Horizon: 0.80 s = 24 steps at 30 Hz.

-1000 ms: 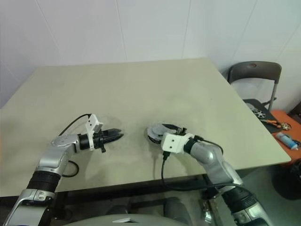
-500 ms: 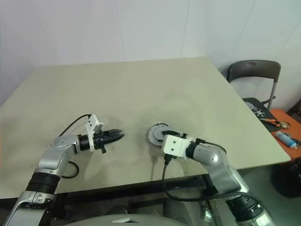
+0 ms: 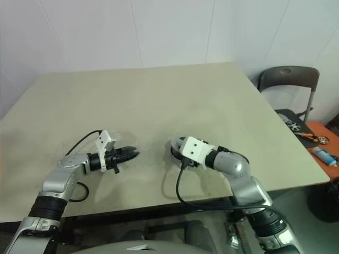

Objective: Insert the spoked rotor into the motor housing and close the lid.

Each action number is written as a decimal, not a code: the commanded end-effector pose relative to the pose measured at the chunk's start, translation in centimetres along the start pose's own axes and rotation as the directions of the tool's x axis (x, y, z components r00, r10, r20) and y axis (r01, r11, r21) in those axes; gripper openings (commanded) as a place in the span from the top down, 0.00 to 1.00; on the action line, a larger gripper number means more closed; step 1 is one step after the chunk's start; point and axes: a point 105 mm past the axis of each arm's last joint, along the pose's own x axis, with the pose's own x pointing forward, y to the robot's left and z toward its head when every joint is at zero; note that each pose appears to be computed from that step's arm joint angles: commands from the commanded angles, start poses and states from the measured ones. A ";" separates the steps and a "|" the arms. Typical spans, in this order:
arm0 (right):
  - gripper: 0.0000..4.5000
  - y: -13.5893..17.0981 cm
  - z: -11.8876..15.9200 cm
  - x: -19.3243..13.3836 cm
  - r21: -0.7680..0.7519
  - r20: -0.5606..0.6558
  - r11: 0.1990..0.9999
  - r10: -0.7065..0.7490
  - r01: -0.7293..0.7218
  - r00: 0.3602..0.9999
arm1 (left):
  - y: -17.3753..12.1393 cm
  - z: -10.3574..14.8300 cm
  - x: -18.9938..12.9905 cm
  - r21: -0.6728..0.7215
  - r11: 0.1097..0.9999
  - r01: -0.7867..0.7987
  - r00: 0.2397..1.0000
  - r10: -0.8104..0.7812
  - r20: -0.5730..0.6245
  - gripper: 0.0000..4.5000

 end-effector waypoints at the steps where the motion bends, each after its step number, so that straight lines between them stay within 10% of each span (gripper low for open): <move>1: 0.40 0.5 1.5 -0.2 0.130 0.051 0.989 0.064 -0.071 0.997 | 0.2 0.7 -0.1 0.028 1.000 -0.005 1.000 0.004 0.020 0.71; 10: 0.40 -0.5 4.7 0.1 0.482 0.175 0.852 0.135 -0.205 0.975 | 0.8 -0.1 -0.2 0.027 0.999 -0.017 1.000 0.017 -0.011 0.71; 24: 0.40 -1.2 0.8 -1.4 0.333 0.006 0.943 0.006 -0.008 1.000 | 1.1 0.0 -0.7 0.020 1.000 -0.024 0.999 0.023 0.026 0.71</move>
